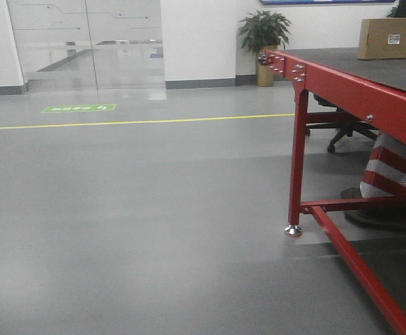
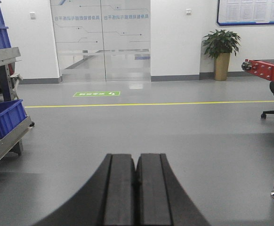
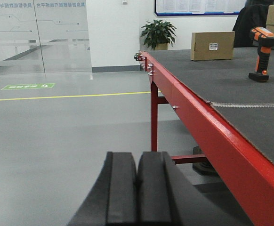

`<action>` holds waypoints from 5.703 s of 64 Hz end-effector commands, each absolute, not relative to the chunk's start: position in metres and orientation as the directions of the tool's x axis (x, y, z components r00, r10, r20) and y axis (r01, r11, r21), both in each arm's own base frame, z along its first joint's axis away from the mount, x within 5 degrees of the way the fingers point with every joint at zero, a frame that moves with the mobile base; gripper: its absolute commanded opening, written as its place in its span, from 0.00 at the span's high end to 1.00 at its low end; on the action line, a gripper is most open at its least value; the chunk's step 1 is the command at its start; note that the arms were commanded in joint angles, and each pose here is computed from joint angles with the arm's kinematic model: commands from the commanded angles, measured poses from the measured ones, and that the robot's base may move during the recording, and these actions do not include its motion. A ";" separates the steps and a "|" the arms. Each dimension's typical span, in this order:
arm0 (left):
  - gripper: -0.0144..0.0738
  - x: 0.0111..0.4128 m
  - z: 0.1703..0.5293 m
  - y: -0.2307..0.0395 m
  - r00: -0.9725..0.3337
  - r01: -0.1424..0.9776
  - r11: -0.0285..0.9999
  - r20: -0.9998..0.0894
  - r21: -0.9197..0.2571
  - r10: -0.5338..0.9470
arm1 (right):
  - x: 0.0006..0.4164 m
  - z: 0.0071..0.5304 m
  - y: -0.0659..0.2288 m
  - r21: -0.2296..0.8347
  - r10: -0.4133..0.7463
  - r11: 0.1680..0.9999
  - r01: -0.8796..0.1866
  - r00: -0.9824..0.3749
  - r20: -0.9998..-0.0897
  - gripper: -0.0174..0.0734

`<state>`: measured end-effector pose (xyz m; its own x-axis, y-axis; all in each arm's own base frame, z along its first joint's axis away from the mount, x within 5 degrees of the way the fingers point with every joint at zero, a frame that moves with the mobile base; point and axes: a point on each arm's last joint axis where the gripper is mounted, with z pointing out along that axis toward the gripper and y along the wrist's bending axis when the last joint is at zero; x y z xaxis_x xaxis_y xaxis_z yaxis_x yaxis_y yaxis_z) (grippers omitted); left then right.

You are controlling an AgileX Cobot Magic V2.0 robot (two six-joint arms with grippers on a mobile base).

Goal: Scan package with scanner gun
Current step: 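Drive the base toward the red-framed table and turn to face it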

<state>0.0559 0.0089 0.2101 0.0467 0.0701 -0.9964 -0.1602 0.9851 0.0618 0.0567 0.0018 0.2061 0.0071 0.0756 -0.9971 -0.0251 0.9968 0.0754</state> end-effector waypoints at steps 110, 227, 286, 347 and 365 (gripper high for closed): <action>0.96 0.056 0.212 0.002 0.075 -0.035 0.998 -0.995 0.060 0.062 | 0.056 0.209 -0.001 0.073 0.072 0.997 0.019 0.046 -0.996 0.99; 0.96 0.056 0.212 0.004 0.073 -0.080 0.995 -0.995 0.060 0.066 | 0.056 0.209 -0.001 0.073 0.072 0.997 0.019 0.046 -0.996 0.99; 0.96 0.056 0.212 0.005 0.072 -0.091 0.994 -0.995 0.060 0.067 | 0.056 0.209 0.000 0.073 0.073 0.997 -0.007 0.044 -0.996 0.99; 0.96 0.056 0.212 0.005 0.072 -0.091 0.994 -0.995 0.060 0.067 | 0.056 0.209 0.000 0.073 0.073 0.997 -0.003 0.045 -0.996 0.99; 0.96 0.056 0.212 0.004 0.073 -0.072 0.996 -0.995 0.060 0.065 | 0.056 0.209 0.000 0.073 0.073 0.997 0.001 0.045 -0.996 0.99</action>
<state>0.0565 0.0044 0.2101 0.0522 0.0662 -0.9964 -0.0805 0.9948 0.0618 0.0568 0.0005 0.2072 0.0210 0.0756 -0.9969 -0.0051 0.9971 0.0755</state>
